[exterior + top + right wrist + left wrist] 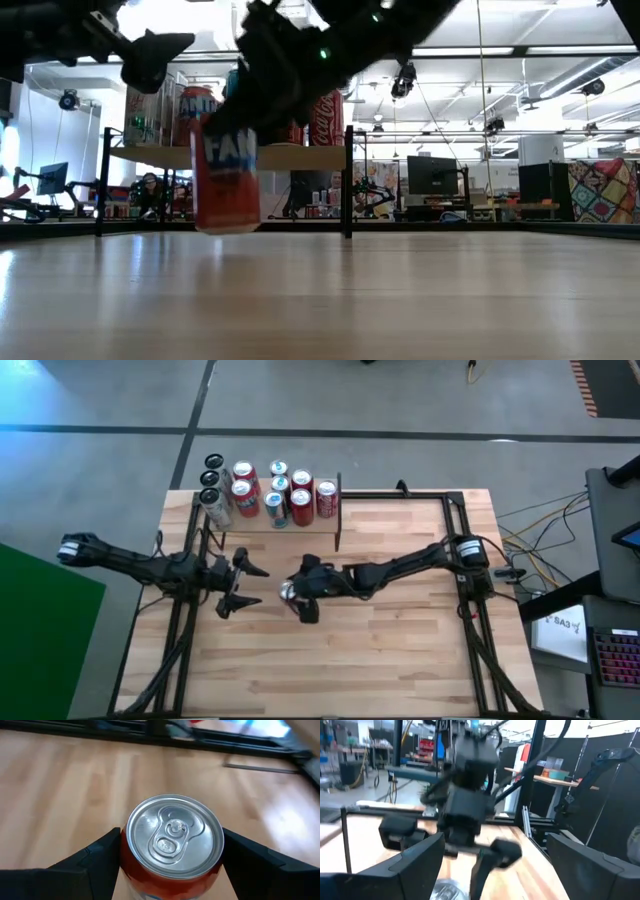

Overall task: Place canned beverage on shelf
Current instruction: Put the red soda can on the shelf aligned with the other red soda cans

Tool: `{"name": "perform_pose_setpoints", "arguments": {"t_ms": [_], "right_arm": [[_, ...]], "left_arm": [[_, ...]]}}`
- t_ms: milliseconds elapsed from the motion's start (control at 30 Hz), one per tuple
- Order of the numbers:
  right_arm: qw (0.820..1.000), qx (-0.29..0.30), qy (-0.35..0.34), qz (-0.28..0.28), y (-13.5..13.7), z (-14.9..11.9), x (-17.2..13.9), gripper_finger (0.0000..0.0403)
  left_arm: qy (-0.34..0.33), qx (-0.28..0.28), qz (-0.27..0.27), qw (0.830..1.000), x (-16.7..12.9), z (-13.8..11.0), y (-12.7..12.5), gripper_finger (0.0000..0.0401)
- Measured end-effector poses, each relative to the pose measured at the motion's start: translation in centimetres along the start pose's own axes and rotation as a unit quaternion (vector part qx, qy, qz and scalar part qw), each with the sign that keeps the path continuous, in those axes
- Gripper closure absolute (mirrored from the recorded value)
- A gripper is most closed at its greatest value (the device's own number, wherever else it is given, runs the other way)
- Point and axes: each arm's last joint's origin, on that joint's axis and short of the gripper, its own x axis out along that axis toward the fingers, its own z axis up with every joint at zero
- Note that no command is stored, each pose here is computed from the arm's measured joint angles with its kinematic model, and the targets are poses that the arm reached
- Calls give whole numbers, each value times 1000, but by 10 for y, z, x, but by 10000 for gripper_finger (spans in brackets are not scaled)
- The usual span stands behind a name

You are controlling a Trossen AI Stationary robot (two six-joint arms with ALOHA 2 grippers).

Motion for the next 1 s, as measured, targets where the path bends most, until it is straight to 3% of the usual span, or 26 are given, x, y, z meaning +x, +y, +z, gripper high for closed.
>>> {"name": "perform_pose_setpoints", "arguments": {"t_ms": [100,500,1000], "right_arm": [[999,-1,-11,-44,4,-15,0,117],[998,39,-31,-44,5,-30,0,116],[998,59,-24,-9,6,-30,-1,50]], "left_arm": [[-3,20,3,1000,6,0,0,67],[43,32,55,997,30,-17,5,67],[76,54,63,994,53,-28,7,67]]}}
